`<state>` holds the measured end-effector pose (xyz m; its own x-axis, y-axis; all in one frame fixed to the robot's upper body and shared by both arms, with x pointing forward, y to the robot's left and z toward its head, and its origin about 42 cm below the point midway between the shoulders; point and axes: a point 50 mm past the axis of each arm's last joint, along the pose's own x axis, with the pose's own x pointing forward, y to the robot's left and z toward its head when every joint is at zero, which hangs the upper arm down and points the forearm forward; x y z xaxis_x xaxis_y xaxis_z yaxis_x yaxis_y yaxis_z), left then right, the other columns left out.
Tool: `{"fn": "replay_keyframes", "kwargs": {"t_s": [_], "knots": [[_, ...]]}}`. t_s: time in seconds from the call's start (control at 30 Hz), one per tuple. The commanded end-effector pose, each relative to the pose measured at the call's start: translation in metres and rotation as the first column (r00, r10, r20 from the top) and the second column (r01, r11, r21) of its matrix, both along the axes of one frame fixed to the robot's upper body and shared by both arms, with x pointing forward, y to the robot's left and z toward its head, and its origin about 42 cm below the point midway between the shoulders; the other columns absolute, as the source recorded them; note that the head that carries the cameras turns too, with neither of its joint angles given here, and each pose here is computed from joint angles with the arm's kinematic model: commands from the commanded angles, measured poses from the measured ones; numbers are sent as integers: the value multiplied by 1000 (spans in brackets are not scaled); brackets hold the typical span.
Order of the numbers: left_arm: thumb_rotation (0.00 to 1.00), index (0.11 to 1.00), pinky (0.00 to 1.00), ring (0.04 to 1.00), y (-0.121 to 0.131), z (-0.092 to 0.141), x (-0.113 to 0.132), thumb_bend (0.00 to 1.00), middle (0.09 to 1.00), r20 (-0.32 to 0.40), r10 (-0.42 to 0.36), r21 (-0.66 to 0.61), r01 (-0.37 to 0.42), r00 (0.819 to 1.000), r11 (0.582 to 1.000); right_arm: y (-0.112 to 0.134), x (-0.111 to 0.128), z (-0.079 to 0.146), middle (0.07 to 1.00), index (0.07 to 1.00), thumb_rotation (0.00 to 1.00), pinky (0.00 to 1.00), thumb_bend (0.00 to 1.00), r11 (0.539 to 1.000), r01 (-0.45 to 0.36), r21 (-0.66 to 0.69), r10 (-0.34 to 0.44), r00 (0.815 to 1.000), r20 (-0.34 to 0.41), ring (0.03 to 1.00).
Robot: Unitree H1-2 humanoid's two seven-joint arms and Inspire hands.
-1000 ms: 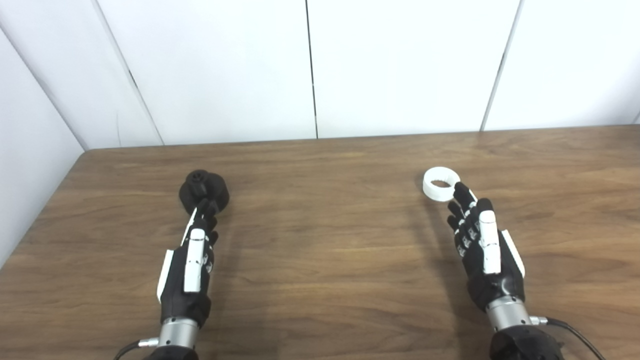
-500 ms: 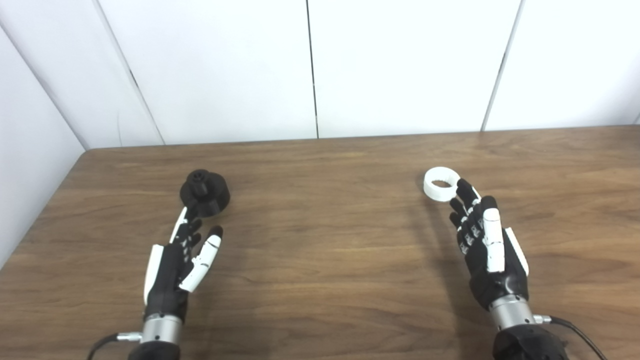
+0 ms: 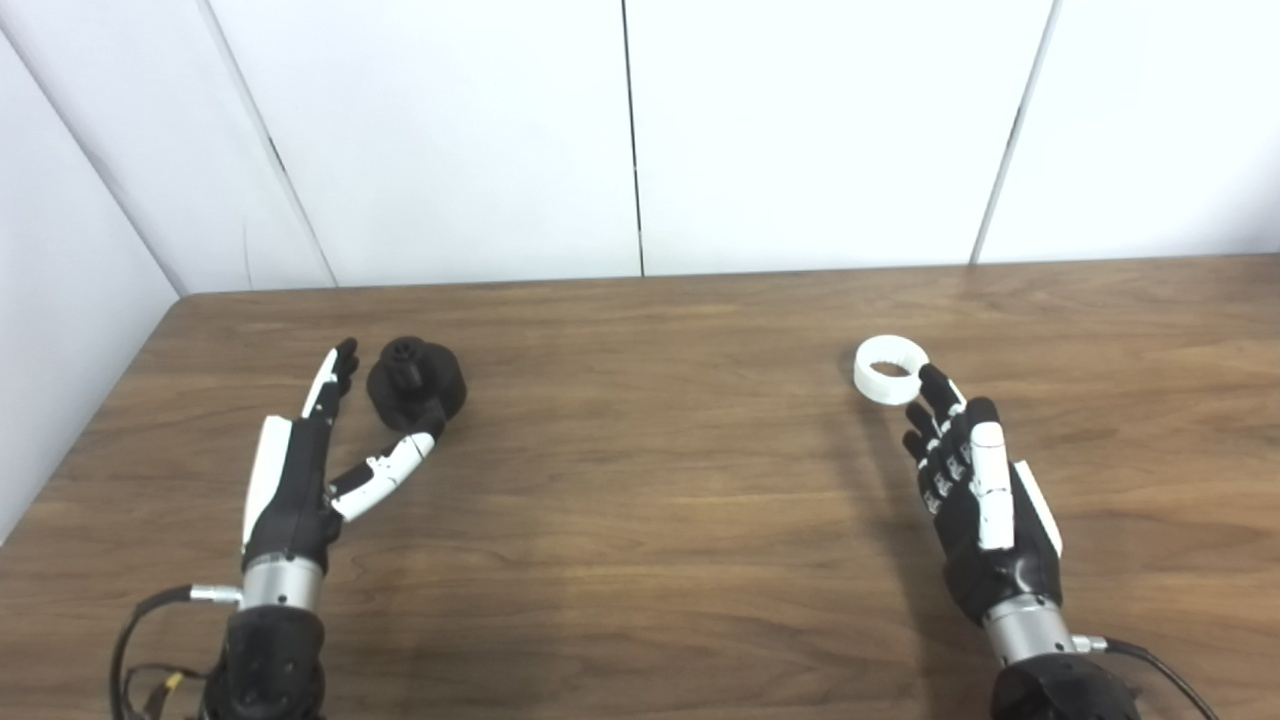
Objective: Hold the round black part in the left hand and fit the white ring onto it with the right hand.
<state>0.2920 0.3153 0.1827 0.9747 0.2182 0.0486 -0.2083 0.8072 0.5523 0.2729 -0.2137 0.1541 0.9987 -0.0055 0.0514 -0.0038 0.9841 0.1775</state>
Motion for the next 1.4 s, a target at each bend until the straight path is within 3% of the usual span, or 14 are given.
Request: {"fn": "replay_keyframes", "kwargs": {"t_s": [0.0, 0.33, 0.53, 0.87, 1.37], "knots": [[391, 974, 892, 946, 5, 21, 17, 792, 962, 51, -13, 87, 8, 999, 996, 3, 6, 13, 992, 940, 1000, 1000, 510, 1000, -21, -2, 21, 997, 72, 981], [355, 987, 876, 982, 22, 27, 55, 888, 999, -13, -7, 276, 10, 1000, 961, 3, 4, 12, 982, 934, 1000, 1000, 513, 1000, -10, -1, 10, 997, 73, 975], [297, 971, 867, 970, 30, 27, 67, 899, 986, -31, -6, 297, 15, 999, 955, 2, 2, 12, 974, 931, 1000, 1000, 522, 1000, -3, -4, 3, 997, 71, 966], [379, 968, 901, 999, 45, 30, 74, 966, 986, -109, -39, 324, 72, 993, 943, 2, 1, 11, 963, 923, 1000, 1000, 537, 1000, 6, -5, -5, 998, 70, 960], [356, 957, 870, 1000, 56, 33, 82, 975, 986, -212, -44, 305, 109, 976, 946, 1, 1, 11, 954, 915, 1000, 1000, 543, 1000, 10, -6, -10, 997, 72, 954]]}}
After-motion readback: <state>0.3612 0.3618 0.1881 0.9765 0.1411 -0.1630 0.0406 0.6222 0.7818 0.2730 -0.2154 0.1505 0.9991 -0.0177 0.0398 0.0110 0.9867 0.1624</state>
